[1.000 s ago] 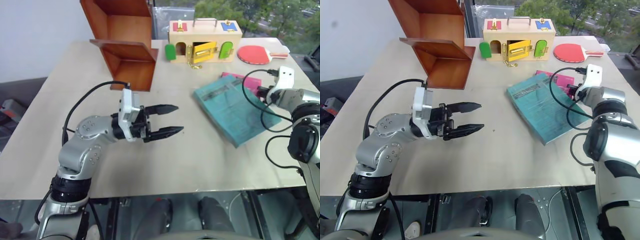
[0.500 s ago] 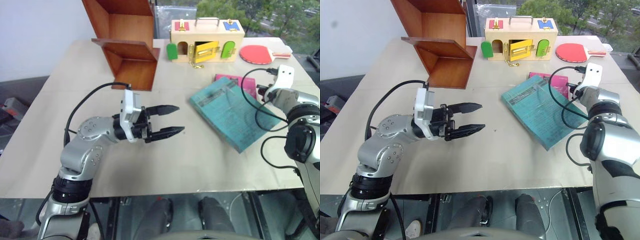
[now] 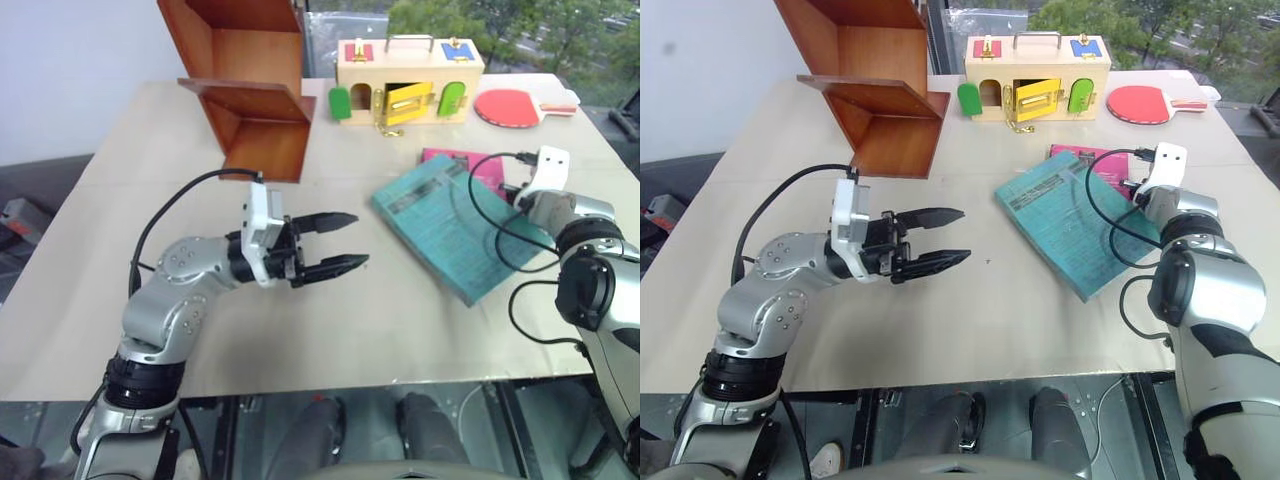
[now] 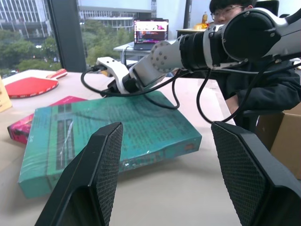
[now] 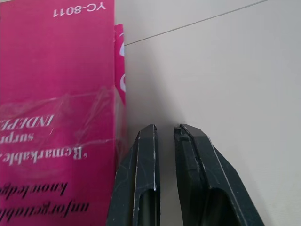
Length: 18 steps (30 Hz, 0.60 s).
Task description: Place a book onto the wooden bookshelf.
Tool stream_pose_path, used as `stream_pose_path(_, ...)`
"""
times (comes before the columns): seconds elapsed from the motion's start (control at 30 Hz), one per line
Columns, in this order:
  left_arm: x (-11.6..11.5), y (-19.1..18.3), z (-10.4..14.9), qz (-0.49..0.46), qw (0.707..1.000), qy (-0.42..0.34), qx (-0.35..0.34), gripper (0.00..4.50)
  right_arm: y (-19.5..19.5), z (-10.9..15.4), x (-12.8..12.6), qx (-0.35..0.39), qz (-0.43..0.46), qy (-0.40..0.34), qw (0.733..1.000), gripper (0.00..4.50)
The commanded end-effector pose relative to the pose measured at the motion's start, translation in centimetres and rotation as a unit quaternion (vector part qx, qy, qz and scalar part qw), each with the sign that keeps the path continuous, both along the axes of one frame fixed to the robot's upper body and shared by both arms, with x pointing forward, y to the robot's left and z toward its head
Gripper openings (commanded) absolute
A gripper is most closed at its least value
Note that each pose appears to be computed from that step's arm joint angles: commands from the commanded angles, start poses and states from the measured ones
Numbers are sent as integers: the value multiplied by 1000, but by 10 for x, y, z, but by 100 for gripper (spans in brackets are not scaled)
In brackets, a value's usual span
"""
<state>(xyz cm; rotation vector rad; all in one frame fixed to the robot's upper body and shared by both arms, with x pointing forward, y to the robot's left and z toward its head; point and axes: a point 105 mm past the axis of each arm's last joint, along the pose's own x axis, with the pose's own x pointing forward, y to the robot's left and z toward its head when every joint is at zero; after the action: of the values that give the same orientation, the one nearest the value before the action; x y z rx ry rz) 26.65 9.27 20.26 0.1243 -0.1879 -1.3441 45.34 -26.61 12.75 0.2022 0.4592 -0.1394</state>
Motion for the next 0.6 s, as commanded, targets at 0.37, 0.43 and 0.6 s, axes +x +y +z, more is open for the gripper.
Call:
stream_pose_path(0.37, -5, 7, 8, 14, 999, -30, 1, 314, 62, 7, 9, 34, 137, 0, 990, 61)
stream_pose_path(0.43, -4, 8, 8, 16, 999, -31, 3, 314, 70, 6, 9, 41, 149, 2, 988, 61)
stream_pose_path(0.6, 2, 10, 9, 22, 999, -34, 6, 314, 84, 17, 14, 50, 165, -23, 985, 61)
